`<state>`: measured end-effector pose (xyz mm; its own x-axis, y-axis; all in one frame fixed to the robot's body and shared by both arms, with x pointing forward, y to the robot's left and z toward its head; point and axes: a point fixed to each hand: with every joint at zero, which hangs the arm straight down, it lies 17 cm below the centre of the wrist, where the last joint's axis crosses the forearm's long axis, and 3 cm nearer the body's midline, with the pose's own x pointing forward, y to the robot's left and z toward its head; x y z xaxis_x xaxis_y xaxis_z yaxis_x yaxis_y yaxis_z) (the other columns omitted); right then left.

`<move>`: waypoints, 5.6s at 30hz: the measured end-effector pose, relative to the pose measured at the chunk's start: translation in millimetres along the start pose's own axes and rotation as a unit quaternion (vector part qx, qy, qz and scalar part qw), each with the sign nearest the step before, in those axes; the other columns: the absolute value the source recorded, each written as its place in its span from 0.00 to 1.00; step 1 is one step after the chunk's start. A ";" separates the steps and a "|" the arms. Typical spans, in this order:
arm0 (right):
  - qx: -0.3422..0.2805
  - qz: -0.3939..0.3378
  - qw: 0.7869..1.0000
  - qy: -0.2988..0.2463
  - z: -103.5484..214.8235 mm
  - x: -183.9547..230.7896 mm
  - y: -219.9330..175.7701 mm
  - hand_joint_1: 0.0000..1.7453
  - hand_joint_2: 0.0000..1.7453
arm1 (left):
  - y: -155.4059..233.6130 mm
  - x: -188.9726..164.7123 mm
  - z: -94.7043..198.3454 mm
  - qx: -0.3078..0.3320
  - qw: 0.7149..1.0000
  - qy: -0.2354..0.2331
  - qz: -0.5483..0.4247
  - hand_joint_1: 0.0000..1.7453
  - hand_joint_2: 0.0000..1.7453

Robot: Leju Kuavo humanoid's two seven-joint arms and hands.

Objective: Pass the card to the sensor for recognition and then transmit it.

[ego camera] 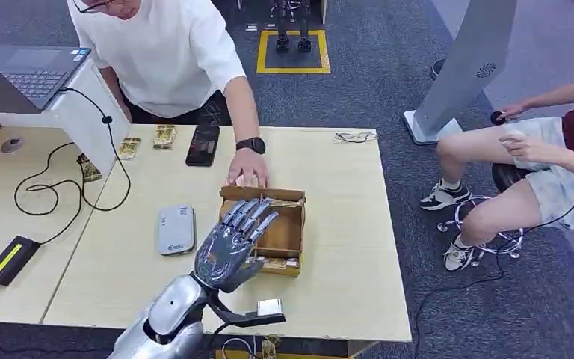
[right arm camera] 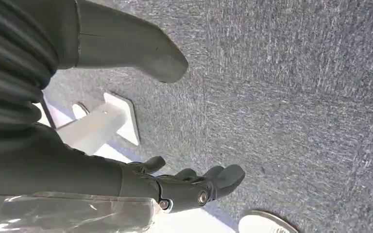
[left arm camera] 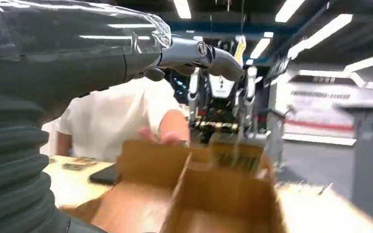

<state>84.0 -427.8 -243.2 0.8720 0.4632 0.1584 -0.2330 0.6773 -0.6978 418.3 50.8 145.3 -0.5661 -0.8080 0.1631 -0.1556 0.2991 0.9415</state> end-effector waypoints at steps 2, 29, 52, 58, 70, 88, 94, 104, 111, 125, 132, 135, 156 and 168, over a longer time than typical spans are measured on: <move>0.000 0.003 1.000 -0.003 -1.0 0.6 -1.1 0.00 1.00 | -16.4 -9.0 6.7 -0.022 1.000 0.010 -0.016 0.00 1.00; 0.000 0.018 1.000 -0.013 -4.4 5.3 -4.1 0.00 1.00 | -65.2 -55.4 38.3 -0.076 0.990 0.072 -0.090 0.00 1.00; -0.004 0.019 1.000 -0.014 -2.8 -0.7 -5.5 0.00 1.00 | -17.5 -70.9 35.1 0.033 0.991 0.129 -0.030 0.00 1.00; -0.006 0.019 1.000 -0.016 -3.1 0.7 -6.6 0.00 1.00 | -22.4 -77.1 37.2 0.011 0.989 0.129 -0.076 0.00 1.00; -0.007 0.019 1.000 -0.016 -3.3 0.9 -7.0 0.00 1.00 | -29.4 -83.2 42.0 -0.005 0.987 0.131 -0.096 0.96 1.00; -0.012 0.020 0.999 -0.022 -5.0 2.9 -11.5 0.00 1.00 | -51.6 -91.3 51.9 -0.052 0.987 0.136 -0.070 1.00 1.00; -0.016 0.020 0.999 -0.022 -6.0 2.9 -14.4 0.00 1.00 | -50.6 -91.0 51.8 -0.049 0.987 0.136 -0.070 1.00 1.00; -0.018 0.021 0.999 -0.022 -6.6 2.9 -16.2 0.00 1.00 | -47.7 -89.8 51.7 -0.039 0.988 0.134 -0.069 0.87 1.00; -0.019 0.021 0.999 -0.026 -6.6 4.1 -16.3 0.00 1.00 | -43.8 -90.9 51.8 -0.029 0.988 0.135 -0.070 0.00 1.00; -0.021 0.021 0.999 -0.026 -6.6 4.4 -17.1 0.00 1.00 | -36.5 -96.0 51.4 -0.013 0.987 0.142 -0.072 0.00 1.00; -0.023 0.022 0.999 -0.028 -6.7 4.9 -17.8 0.00 1.00 | -28.7 -94.7 50.1 0.007 0.988 0.139 -0.074 0.00 1.00; -0.023 0.022 0.999 -0.029 -6.7 5.4 -17.9 0.00 1.00 | -26.7 -93.6 50.1 0.014 0.988 0.136 -0.072 0.00 1.00; -0.026 0.020 0.999 -0.032 -7.5 5.3 -20.7 0.00 1.00 | -22.1 -87.8 56.8 0.011 0.991 0.113 -0.066 0.00 1.00; -0.028 0.018 0.999 -0.030 -7.7 4.1 -21.8 0.00 1.00 | -22.4 -89.0 60.7 0.007 0.992 0.108 -0.070 0.00 1.00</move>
<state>96.0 -445.1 -232.8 0.8359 0.5212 0.1722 -0.2385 0.6273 -0.7413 423.1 146.8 91.8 -0.3515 -0.9316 0.0922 -0.2318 0.1820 0.9556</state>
